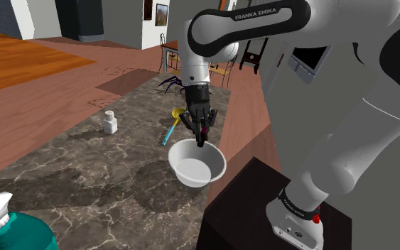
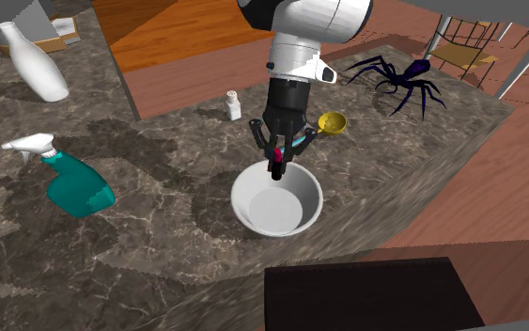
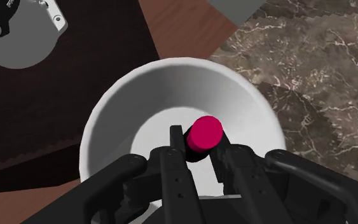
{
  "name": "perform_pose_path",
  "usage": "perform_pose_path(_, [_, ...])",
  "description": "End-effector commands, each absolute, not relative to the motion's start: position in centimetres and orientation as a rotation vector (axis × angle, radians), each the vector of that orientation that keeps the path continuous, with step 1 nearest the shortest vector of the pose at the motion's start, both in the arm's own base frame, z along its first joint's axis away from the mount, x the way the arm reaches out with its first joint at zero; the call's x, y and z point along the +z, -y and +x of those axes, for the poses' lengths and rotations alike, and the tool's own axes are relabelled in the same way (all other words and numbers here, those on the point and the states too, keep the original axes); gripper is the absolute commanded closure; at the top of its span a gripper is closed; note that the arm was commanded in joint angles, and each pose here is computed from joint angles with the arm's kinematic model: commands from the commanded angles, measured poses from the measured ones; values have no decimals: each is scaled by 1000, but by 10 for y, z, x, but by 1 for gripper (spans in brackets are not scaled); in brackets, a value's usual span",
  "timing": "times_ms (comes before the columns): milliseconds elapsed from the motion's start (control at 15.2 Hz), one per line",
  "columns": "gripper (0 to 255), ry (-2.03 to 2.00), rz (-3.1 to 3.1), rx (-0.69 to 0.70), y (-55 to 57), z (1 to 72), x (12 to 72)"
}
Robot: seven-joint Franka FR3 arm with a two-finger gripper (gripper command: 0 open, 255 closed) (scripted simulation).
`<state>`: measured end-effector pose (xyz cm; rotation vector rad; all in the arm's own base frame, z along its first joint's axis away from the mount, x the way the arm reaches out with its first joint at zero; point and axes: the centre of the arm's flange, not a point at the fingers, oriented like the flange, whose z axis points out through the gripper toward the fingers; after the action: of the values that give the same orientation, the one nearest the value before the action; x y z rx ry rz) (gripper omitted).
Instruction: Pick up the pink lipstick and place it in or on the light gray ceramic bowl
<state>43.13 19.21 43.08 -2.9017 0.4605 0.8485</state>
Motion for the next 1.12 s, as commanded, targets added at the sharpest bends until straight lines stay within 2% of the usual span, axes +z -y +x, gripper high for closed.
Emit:
perform_pose_path(0, [255, -460, -2901, 848, -190, 429, 421])
perform_pose_path(594, [255, -460, -2901, 848, -190, 429, 373])
perform_pose_path(1056, [255, -460, -2901, 848, -190, 429, 373])
